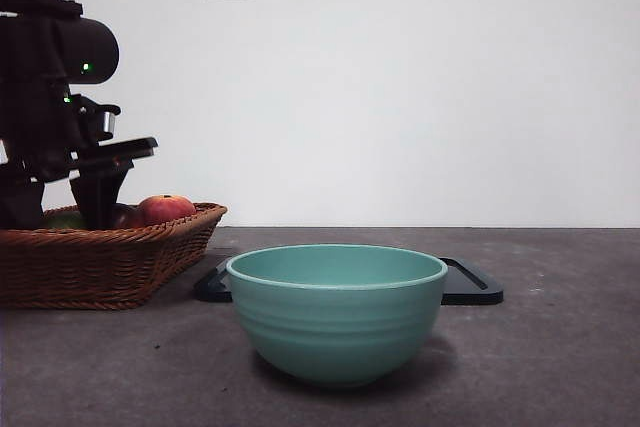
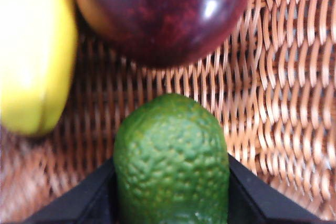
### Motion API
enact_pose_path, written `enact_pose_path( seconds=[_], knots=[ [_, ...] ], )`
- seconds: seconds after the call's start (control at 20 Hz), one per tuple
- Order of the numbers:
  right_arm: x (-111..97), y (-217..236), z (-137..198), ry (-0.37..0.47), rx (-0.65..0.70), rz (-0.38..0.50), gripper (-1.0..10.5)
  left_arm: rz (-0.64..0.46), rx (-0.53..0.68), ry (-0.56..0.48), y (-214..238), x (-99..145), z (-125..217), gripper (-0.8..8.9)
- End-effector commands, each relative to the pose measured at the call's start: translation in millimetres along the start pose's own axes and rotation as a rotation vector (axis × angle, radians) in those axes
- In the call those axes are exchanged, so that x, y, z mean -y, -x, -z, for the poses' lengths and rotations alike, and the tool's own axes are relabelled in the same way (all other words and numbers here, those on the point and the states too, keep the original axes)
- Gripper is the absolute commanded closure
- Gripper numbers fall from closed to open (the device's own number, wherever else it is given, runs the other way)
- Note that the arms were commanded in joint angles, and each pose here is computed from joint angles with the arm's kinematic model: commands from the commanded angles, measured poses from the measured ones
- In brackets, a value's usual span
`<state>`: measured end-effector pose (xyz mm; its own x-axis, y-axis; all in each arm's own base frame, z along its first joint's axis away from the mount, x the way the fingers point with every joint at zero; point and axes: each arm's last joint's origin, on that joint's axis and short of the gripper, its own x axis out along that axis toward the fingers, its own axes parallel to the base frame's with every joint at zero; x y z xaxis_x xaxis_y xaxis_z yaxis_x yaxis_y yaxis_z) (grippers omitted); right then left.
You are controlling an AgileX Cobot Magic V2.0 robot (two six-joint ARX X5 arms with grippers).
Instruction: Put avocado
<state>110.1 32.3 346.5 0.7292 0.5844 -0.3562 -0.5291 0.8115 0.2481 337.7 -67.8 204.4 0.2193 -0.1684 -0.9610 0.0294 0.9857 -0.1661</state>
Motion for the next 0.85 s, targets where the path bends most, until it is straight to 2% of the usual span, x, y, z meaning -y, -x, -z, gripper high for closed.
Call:
enact_pose_path(
  seconds=[0.05,0.25,0.4,0.6,0.85],
  knots=[
    [-1,1,-4,0.012,0.012,-0.006,3.8,-0.005,-0.004,-0.012,13,5,-11,6.96],
    [-1,1,-3,0.008,0.004,-0.006,3.8,0.001,-0.019,-0.056,44,21,-9,6.96],
    [-1,1,-3,0.007,0.004,-0.006,3.8,0.026,0.01,-0.127,67,44,6,6.96],
    [-1,1,-3,0.008,0.004,-0.006,3.8,0.074,0.004,-0.286,85,92,36,6.96],
    [-1,1,-3,0.008,0.005,-0.006,3.8,0.149,0.014,-0.499,83,154,70,6.96]
  ],
)
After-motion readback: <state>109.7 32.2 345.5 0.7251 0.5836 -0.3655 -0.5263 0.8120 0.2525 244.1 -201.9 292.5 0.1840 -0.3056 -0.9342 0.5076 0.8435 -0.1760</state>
